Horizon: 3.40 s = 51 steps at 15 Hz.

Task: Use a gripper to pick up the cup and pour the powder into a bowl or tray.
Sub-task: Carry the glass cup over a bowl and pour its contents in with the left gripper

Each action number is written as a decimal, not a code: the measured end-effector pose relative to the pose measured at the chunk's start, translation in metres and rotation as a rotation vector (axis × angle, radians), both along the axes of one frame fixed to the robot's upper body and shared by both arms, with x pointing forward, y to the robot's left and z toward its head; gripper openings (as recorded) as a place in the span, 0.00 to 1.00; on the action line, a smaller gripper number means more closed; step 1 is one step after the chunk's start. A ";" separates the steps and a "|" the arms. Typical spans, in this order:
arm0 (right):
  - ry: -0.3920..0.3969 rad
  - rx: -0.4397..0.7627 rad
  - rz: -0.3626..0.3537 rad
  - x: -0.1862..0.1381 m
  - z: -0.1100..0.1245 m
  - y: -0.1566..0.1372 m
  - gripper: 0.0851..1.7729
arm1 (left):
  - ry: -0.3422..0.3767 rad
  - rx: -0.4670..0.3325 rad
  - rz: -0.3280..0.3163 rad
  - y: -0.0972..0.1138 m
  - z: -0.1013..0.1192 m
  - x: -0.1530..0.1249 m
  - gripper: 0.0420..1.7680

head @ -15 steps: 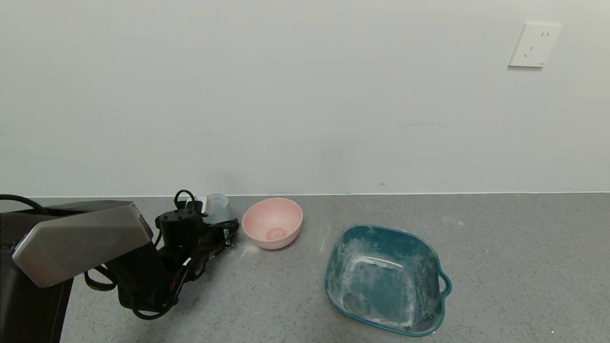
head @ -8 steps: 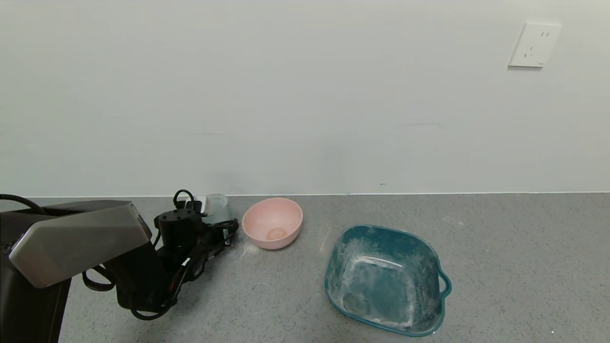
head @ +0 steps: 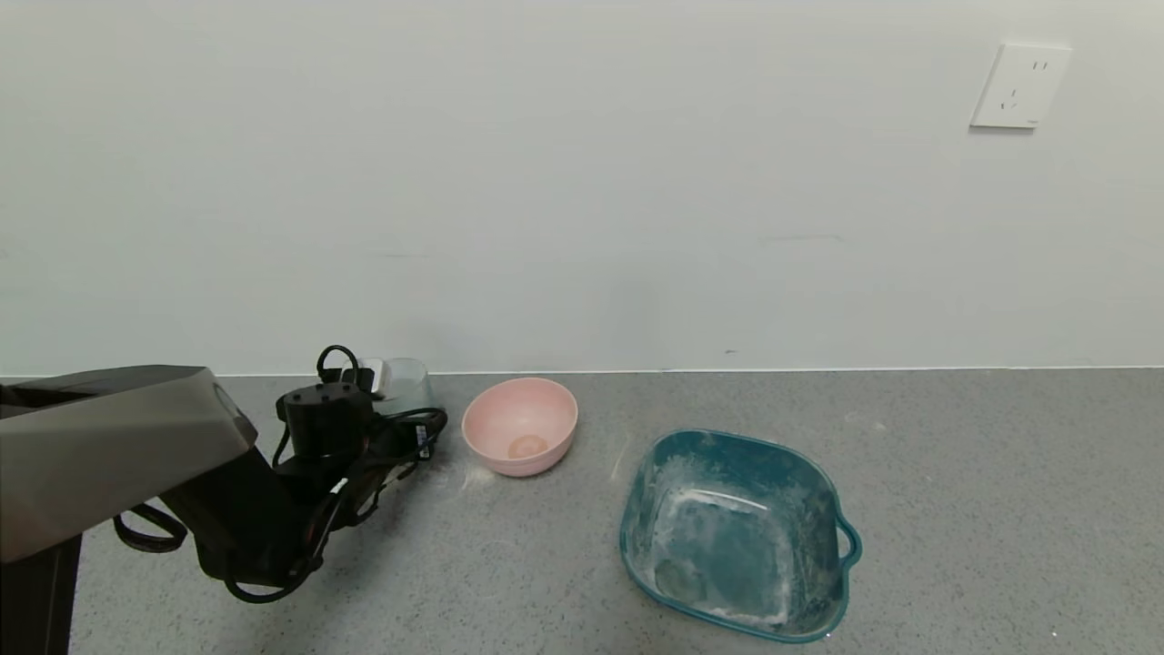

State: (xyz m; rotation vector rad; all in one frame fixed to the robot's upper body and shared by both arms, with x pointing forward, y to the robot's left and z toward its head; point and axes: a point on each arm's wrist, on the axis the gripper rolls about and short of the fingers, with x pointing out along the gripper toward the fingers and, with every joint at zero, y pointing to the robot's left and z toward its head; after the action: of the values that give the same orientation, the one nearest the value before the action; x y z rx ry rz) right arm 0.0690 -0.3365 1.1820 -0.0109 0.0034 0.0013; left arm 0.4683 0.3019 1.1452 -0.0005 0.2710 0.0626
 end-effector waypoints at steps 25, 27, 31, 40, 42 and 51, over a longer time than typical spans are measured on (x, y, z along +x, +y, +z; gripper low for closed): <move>0.000 0.000 0.000 0.000 0.000 0.000 0.96 | 0.117 0.625 -0.252 -0.068 0.120 -0.012 0.73; 0.000 0.000 0.000 0.000 0.000 0.000 0.96 | 0.114 0.667 -0.263 -0.081 0.126 -0.012 0.73; 0.000 0.000 0.000 0.000 0.000 0.000 0.96 | 0.157 0.750 -0.286 -0.093 0.129 -0.012 0.73; 0.000 0.000 0.000 0.000 0.000 0.000 0.96 | 0.213 0.926 -0.303 -0.094 0.118 -0.010 0.73; 0.000 0.000 0.000 0.000 0.000 0.000 0.96 | 0.233 0.983 -0.311 -0.095 0.113 -0.009 0.73; 0.000 0.000 0.000 0.000 0.000 0.000 0.96 | 0.286 1.233 -0.360 -0.095 0.103 -0.005 0.73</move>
State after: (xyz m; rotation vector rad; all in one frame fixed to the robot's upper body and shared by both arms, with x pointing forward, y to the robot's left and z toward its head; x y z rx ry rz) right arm 0.0690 -0.3365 1.1820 -0.0104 0.0034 0.0013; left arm 0.4633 0.2066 1.2483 1.2878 0.4789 -0.1381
